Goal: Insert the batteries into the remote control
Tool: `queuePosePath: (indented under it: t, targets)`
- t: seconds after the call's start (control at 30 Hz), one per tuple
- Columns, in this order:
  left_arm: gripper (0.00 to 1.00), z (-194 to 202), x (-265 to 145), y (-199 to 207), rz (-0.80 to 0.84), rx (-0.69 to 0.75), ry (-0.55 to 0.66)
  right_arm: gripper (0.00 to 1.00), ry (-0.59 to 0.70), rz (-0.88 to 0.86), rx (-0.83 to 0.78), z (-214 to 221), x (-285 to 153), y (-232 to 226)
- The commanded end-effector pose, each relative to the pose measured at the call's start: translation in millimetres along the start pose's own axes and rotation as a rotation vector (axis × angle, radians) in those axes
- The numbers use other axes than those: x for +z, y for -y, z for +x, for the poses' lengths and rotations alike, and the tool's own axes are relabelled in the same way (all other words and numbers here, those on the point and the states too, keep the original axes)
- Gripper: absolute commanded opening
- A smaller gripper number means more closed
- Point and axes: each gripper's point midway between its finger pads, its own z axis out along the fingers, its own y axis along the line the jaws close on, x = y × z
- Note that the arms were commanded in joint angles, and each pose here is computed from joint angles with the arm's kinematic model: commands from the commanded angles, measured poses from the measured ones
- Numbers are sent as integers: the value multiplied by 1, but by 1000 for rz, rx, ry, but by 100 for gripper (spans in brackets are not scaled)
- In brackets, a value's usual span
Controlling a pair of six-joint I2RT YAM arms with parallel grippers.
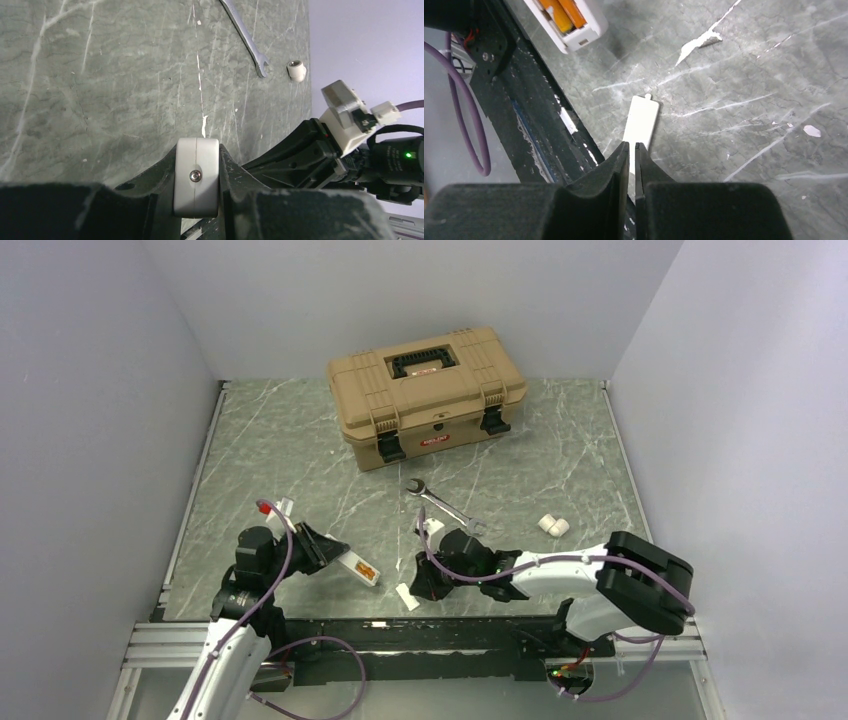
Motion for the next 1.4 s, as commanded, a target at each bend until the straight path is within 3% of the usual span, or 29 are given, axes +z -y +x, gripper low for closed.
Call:
queuePosePath:
  t: [0.0,0.13,0.27,0.4,0.53,1.03,1.37]
  targets:
    - [0,-16,-5,20,52,48,48,12,9,-74,-24,-10,7,-10]
    - [0,-15,-5,19,51,48,46,19,-9,-19,-20,-9,10,3]
    - [0,-15,-6,19,52,47,47,35,11,46,-17,-16,7,14]
    - [0,-15,-6,20,57,45,48,43,31,77,-24,-25,-1,14]
    - [0,-16,-6,21,55,47,52,43,0,131,-42,-21,-3,12]
    - [0,-17,-6,21,53,47,51,63,-57,438,-180,-1,3,0]
    - [0,-16,-6,20,50,44,51,61,-118,468,-215,16,7,2]
